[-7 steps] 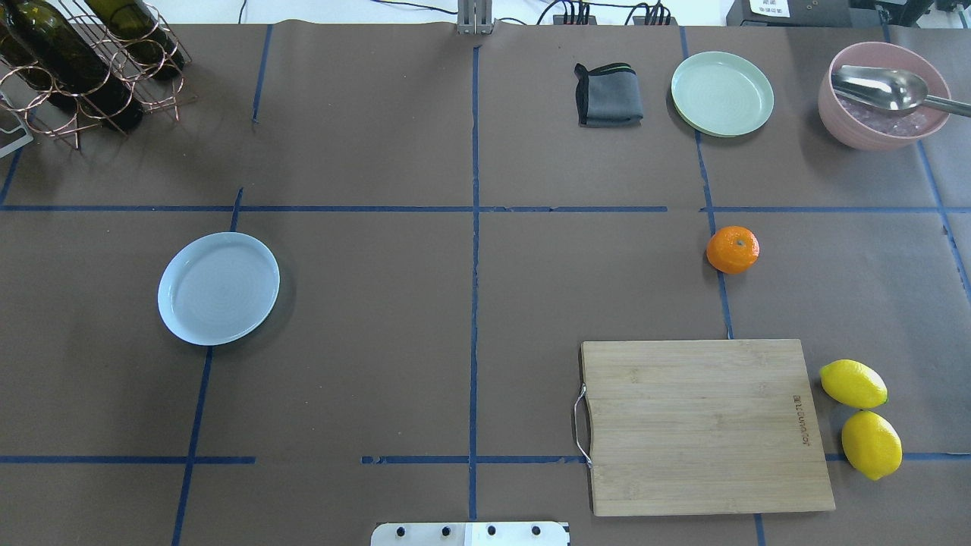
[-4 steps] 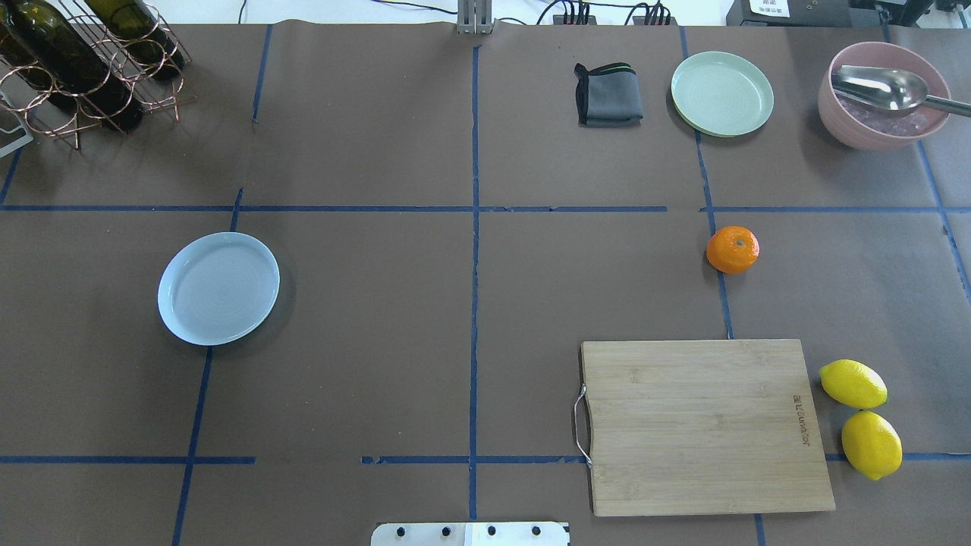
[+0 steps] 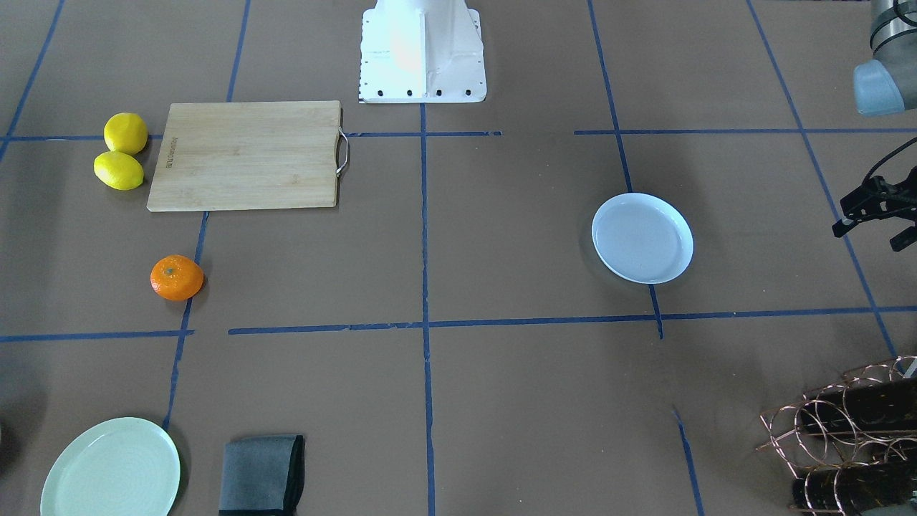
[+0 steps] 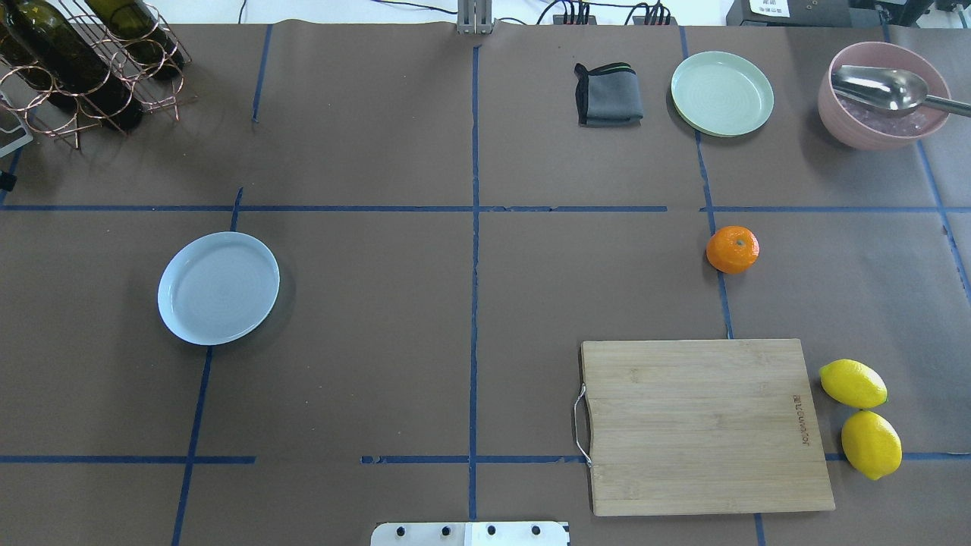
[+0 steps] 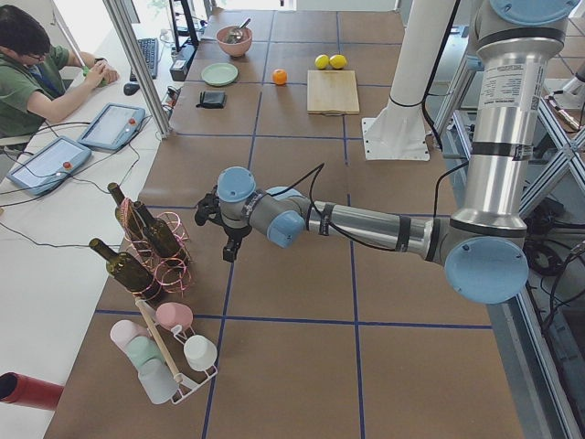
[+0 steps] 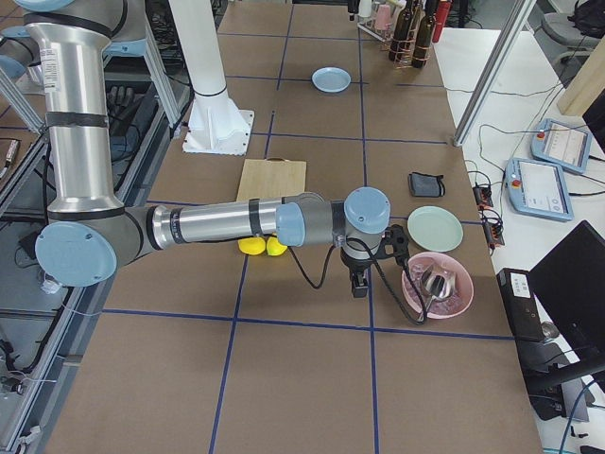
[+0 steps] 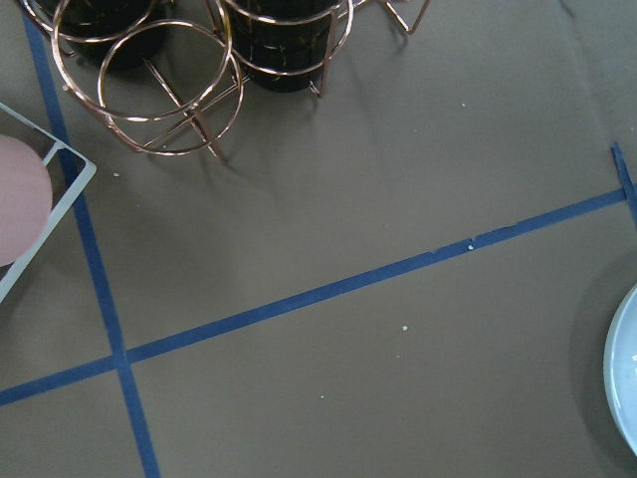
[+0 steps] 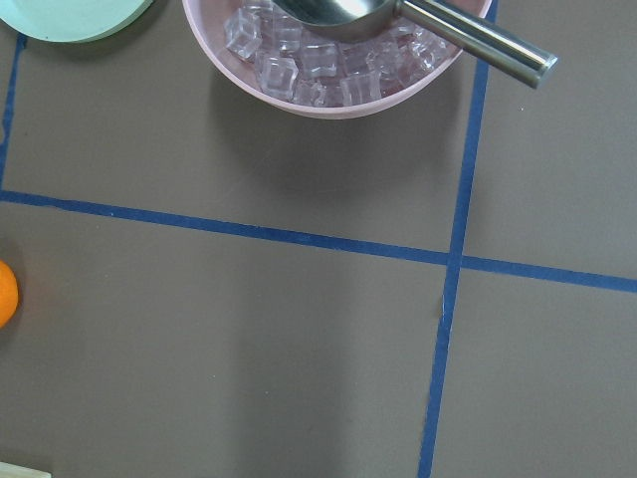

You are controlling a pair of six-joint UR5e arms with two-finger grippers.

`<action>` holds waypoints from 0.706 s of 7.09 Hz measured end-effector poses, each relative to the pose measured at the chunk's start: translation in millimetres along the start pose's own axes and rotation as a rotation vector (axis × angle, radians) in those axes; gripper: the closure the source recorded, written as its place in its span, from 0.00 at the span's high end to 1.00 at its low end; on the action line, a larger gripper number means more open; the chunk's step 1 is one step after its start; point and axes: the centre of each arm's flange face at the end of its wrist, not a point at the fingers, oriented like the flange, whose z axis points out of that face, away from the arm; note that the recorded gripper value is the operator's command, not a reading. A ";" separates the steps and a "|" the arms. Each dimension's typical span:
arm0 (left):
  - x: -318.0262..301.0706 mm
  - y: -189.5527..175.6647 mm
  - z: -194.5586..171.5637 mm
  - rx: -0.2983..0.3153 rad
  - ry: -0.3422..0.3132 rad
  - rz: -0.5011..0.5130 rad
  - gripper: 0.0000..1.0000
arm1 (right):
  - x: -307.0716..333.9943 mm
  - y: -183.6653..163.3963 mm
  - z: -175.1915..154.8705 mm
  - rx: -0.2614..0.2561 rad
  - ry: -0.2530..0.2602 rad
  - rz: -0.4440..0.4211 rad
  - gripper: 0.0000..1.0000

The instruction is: Pick orange to plate

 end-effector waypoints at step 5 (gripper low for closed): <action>81.6 60.6 61.4 0.044 0.019 -0.207 1.00 | -0.3 -0.8 1.0 -0.001 -0.002 0.038 1.00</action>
